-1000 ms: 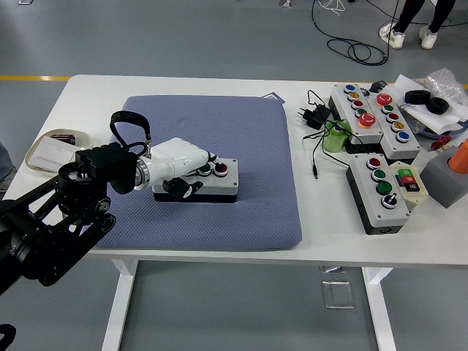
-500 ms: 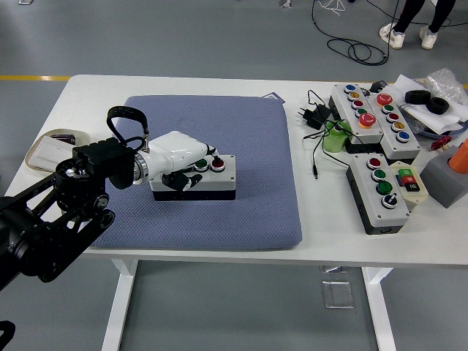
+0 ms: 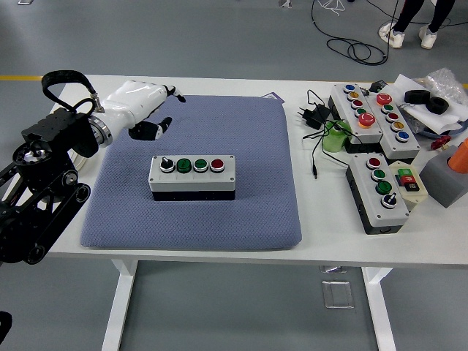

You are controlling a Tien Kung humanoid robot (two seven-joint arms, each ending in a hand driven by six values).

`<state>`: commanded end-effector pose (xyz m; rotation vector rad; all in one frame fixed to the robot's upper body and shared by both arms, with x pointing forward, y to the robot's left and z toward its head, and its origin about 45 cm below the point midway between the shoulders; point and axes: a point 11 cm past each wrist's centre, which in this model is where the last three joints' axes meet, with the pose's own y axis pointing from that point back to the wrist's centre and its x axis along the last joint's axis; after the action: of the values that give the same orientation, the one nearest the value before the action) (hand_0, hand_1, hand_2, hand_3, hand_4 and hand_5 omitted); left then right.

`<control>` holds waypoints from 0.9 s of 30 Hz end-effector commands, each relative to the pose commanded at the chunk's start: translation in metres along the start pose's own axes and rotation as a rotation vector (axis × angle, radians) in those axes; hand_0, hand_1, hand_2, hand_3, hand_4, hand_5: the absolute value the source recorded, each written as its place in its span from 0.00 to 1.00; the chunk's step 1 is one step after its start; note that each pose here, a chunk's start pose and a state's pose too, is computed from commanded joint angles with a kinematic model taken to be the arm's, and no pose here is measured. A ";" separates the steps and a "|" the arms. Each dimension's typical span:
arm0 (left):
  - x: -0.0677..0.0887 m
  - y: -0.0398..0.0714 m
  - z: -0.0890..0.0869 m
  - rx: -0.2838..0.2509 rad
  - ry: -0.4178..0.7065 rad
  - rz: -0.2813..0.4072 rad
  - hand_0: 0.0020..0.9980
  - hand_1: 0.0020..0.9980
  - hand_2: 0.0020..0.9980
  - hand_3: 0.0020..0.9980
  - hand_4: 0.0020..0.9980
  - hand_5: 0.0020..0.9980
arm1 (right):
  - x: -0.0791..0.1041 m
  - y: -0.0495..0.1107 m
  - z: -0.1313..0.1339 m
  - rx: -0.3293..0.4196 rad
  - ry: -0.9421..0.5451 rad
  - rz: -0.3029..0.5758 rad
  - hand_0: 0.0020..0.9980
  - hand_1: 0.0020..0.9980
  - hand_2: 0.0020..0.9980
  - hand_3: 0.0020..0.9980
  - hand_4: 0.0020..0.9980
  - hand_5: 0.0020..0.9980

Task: Pick up the button,place it on the desk,press the button,press the button

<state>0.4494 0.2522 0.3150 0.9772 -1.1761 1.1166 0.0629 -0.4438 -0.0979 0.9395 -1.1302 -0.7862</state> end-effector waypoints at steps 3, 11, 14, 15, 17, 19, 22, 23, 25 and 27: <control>0.015 0.000 -0.030 0.131 0.084 0.103 0.31 0.32 0.34 0.85 0.82 0.82 | 0.000 0.000 0.000 0.000 0.001 0.000 0.65 0.64 0.67 0.59 0.39 0.23; 0.004 0.003 -0.063 0.194 0.426 0.135 0.85 0.90 0.98 1.00 0.85 1.00 | -0.001 0.000 0.001 -0.002 0.002 0.000 0.65 0.64 0.67 0.58 0.39 0.24; -0.001 0.004 -0.066 0.182 0.551 0.160 0.85 0.90 0.98 1.00 0.85 1.00 | -0.001 0.000 0.001 -0.002 0.004 -0.001 0.65 0.64 0.67 0.58 0.39 0.24; -0.001 0.005 -0.067 0.171 0.597 0.186 0.85 0.90 0.98 1.00 0.85 1.00 | -0.001 0.000 0.001 -0.002 0.003 -0.002 0.65 0.64 0.67 0.58 0.39 0.24; 0.000 0.006 -0.070 0.164 0.678 0.218 0.93 0.97 1.00 1.00 0.82 1.00 | -0.002 0.000 0.001 -0.003 0.003 -0.002 0.65 0.64 0.67 0.59 0.39 0.24; 0.002 0.007 -0.074 0.164 0.772 0.259 0.93 0.97 1.00 1.00 0.82 1.00 | -0.002 0.000 0.001 -0.003 0.004 -0.003 0.65 0.64 0.67 0.59 0.39 0.24; 0.000 0.009 -0.080 0.179 0.899 0.287 0.93 0.97 1.00 1.00 0.82 1.00 | -0.003 0.000 0.002 -0.005 0.003 -0.004 0.65 0.64 0.67 0.59 0.39 0.24; -0.001 0.009 -0.082 0.185 0.939 0.293 0.92 0.96 1.00 1.00 0.80 1.00 | -0.003 0.000 0.003 -0.006 0.004 -0.005 0.65 0.64 0.67 0.58 0.39 0.24; -0.004 0.011 -0.089 0.204 1.027 0.300 0.92 0.96 1.00 1.00 0.80 1.00 | -0.003 -0.001 0.003 -0.007 0.005 -0.006 0.65 0.64 0.67 0.58 0.39 0.24; -0.009 0.011 -0.095 0.216 1.112 0.296 0.92 0.96 1.00 1.00 0.80 1.00 | -0.003 -0.001 0.004 -0.008 0.007 -0.006 0.65 0.64 0.67 0.58 0.39 0.24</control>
<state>0.4557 0.3454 0.2928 0.1984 -0.2813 1.7134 0.0586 -0.4418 -0.0993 0.9390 -1.1182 -0.7911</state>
